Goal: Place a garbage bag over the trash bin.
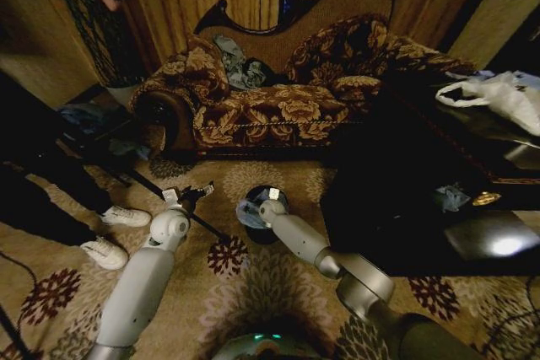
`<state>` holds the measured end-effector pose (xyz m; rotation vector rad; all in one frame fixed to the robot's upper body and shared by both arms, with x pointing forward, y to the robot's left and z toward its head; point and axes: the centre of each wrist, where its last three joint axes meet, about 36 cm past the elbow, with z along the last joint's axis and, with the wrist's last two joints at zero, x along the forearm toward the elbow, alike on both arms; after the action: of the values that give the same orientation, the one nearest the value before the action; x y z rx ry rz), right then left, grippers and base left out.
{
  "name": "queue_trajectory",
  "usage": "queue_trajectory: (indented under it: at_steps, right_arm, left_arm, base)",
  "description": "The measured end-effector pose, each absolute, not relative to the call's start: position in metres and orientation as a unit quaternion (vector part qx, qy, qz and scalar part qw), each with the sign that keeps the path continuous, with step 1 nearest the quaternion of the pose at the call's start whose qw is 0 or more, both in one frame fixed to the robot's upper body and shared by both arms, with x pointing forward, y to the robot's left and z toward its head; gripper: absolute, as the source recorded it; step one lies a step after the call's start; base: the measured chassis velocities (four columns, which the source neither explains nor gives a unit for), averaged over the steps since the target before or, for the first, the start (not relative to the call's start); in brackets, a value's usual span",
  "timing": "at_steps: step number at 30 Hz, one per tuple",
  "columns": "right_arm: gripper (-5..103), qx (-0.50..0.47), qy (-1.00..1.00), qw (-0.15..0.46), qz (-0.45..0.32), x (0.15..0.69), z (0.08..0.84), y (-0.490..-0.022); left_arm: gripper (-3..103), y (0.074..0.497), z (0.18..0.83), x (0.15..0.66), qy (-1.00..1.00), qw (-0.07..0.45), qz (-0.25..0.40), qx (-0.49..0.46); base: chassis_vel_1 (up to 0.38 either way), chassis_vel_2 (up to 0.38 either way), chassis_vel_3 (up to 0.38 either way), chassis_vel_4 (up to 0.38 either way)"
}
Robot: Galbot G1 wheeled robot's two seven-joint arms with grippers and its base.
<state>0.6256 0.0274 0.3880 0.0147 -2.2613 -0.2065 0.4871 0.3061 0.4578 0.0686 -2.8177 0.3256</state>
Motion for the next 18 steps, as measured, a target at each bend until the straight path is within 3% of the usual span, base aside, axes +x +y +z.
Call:
queue_trajectory:
  at_steps: [1, 2, 3, 5, 13, 14, 15, 18]
  right_arm:
    - [2, 0.008, -0.898, 0.431, -0.086, 0.627, 0.395, 0.029]
    - [13, 0.005, -0.888, 0.45, -0.092, 0.632, 0.406, 0.029]
    - [13, 0.005, -0.888, 0.45, -0.092, 0.632, 0.406, 0.029]
    - [24, -0.018, -0.875, 0.474, -0.098, 0.651, 0.421, 0.019]
    - [45, -0.032, -0.853, 0.511, -0.104, 0.669, 0.433, 0.011]
    - [51, -0.033, -0.85, 0.516, -0.1, 0.669, 0.433, 0.013]
    - [67, -0.028, -0.846, 0.525, -0.086, 0.662, 0.433, 0.022]
    - [73, -0.029, -0.844, 0.53, -0.08, 0.659, 0.428, 0.024]
  left_arm:
    - [100, 0.306, 0.458, 0.487, -0.982, 0.151, 0.114, 0.024]
    - [100, 0.307, 0.458, 0.487, -0.982, 0.15, 0.115, 0.027]
    - [100, 0.307, 0.458, 0.487, -0.982, 0.15, 0.115, 0.027]
    - [100, 0.309, 0.458, 0.487, -0.981, 0.148, 0.119, 0.033]
    - [100, 0.308, 0.452, 0.483, -0.981, 0.141, 0.128, 0.045]
    - [100, 0.308, 0.45, 0.482, -0.98, 0.142, 0.13, 0.047]
    - [100, 0.307, 0.45, 0.478, -0.98, 0.14, 0.132, 0.048]
    - [100, 0.309, 0.45, 0.477, -0.98, 0.139, 0.132, 0.05]
  base:
    - [0.0, 0.0, 0.0, 0.0]
    - [0.0, 0.0, 0.0, 0.0]
    - [0.0, 0.0, 0.0, 0.0]
    - [0.0, 0.0, 0.0, 0.0]
    - [0.0, 0.0, 0.0, 0.0]
    - [0.0, 0.0, 0.0, 0.0]
    - [0.0, 0.0, 0.0, 0.0]
    - [0.0, 0.0, 0.0, 0.0]
